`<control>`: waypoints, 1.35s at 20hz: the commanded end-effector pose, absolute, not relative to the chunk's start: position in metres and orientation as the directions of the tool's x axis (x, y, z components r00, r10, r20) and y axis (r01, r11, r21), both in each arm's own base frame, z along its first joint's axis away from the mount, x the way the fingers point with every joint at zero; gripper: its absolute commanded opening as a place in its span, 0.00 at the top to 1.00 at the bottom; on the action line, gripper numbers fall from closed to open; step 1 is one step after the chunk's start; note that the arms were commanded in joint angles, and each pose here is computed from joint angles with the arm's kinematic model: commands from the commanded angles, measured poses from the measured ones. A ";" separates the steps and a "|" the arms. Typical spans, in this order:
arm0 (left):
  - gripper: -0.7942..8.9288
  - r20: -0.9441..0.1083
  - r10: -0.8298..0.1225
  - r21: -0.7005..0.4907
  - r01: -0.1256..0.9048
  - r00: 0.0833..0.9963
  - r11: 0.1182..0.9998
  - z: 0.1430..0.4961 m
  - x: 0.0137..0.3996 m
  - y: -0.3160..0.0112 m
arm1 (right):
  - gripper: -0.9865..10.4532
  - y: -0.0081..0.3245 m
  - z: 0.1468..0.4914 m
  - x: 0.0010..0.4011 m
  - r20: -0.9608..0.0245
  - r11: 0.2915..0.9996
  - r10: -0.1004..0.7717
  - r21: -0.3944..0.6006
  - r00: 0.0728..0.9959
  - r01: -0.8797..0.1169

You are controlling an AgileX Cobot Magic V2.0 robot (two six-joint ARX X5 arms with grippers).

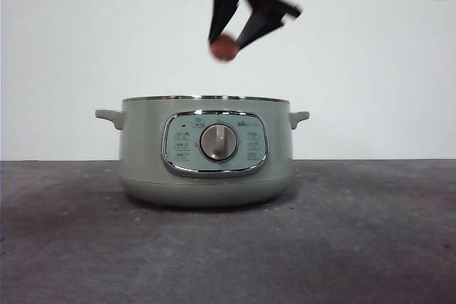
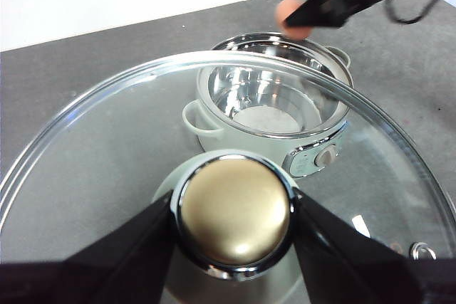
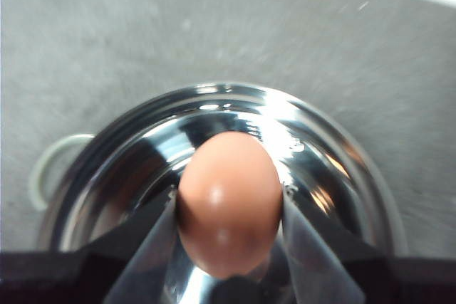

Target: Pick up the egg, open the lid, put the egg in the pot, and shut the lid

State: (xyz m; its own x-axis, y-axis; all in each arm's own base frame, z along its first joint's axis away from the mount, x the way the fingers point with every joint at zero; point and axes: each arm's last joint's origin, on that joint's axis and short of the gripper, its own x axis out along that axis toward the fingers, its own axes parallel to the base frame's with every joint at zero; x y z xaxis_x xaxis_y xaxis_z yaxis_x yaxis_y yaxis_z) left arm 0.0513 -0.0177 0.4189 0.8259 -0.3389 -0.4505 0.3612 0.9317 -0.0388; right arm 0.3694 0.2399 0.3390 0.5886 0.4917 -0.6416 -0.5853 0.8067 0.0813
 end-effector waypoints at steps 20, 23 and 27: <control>0.93 -0.389 -0.351 -0.036 0.366 0.852 0.930 0.426 0.048 -0.017 | 0.74 0.295 0.219 0.402 -0.883 0.767 0.305 0.006 0.357 -0.642; 0.93 -0.389 -0.351 -0.036 0.366 0.852 0.930 0.426 0.048 -0.017 | 0.49 0.295 0.220 0.400 -0.887 0.767 0.303 0.008 0.349 -0.642; 0.93 -0.389 -0.351 -0.036 0.366 0.852 0.930 0.426 0.048 -0.017 | 0.49 0.287 0.265 0.389 -0.843 0.770 0.348 0.007 0.410 -0.638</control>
